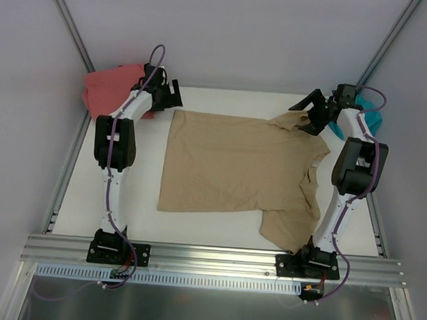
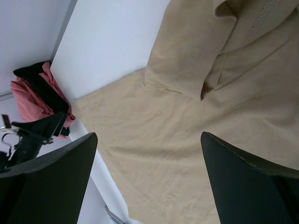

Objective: Fold and stack the t-shirts

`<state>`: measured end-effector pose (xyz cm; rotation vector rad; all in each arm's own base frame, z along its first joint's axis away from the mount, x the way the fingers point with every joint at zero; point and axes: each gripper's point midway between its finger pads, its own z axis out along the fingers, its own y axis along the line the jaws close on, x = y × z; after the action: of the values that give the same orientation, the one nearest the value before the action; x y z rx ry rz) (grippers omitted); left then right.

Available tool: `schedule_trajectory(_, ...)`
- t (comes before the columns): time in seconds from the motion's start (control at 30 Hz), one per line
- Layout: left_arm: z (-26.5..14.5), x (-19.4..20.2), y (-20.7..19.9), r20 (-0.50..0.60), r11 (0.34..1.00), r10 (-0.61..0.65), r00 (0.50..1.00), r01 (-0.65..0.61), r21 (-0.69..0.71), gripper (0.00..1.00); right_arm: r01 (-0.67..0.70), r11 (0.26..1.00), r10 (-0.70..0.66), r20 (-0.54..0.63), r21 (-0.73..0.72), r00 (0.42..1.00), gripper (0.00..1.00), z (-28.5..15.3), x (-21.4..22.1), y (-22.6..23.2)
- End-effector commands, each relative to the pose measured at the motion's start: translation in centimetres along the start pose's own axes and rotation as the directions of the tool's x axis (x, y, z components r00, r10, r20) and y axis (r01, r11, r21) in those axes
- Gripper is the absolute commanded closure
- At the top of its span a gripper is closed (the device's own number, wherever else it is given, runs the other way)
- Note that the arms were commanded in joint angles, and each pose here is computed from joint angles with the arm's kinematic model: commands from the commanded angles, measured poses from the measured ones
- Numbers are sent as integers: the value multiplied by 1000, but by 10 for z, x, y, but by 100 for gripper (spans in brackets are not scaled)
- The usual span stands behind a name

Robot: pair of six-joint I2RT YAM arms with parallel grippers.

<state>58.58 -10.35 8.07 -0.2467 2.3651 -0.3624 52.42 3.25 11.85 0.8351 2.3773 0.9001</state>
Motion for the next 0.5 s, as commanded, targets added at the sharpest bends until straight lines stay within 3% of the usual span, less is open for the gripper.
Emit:
schedule_trajectory(0.0,7,-21,-25,22,996,17,1000,-19,92,16,54,998,-52,48,-40,998,1,-34,-11,33)
schedule_trajectory(0.1,18,-6,-17,-49,998,24,999,-21,65,17,51,998,-49,46,-37,998,0,-34,-12,33)
schedule_trajectory(0.47,27,4,-9,-80,999,25,996,-22,36,17,50,998,-48,57,-30,997,1,-36,-13,34)
